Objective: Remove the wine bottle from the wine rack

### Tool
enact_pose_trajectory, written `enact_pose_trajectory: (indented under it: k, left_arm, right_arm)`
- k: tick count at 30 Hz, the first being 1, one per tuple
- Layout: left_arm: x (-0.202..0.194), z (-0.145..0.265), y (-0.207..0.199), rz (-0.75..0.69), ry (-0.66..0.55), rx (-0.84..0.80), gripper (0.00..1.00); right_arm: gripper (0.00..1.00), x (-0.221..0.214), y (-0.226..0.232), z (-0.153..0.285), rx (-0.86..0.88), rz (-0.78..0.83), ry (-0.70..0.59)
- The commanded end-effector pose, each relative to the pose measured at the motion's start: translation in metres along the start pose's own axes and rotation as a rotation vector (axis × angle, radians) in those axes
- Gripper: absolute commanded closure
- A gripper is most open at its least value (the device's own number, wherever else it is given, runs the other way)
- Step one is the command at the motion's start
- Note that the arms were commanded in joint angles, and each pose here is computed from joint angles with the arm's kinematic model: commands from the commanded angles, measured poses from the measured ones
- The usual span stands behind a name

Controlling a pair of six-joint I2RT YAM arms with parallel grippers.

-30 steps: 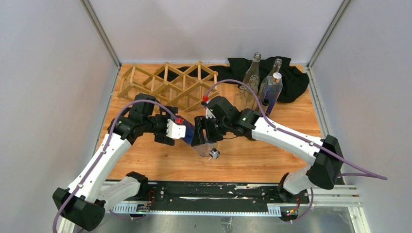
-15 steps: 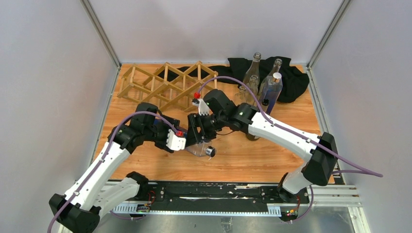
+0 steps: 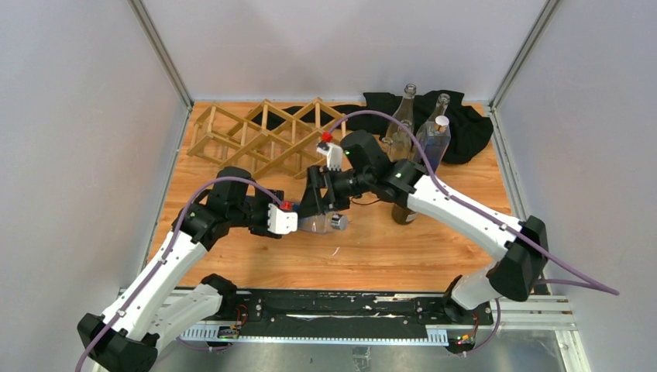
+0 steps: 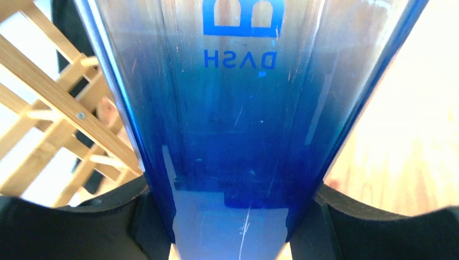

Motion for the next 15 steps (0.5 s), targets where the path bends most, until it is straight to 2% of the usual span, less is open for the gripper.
enact_pose_trajectory:
  k: [1,9,15]
  left_arm:
    - [0.024,0.008,0.035,0.205,-0.090,0.128,1.00]
    - [0.053,0.009,0.044,0.572,-0.265,0.106,1.00]
    - [0.082,0.016,0.049,0.728,-0.427,0.015,1.00]
  right_arm:
    - [0.11,0.014,0.049,0.045,0.240,0.043,-0.122]
    - [0.08,0.032,0.063,0.092,0.305,0.107,-0.309]
    - [0.07,0.035,0.056,0.094,0.276,0.165,-0.358]
Point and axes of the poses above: each gripper's point midway between its finger pads, its own z axis back along the fingers, its own y axis along the line the jaws close on, x = y × z, the point moved 1 cm from there along z, back along the fingers, and after that the axes turned 14 degrees about -z, right-handed, at the moved point
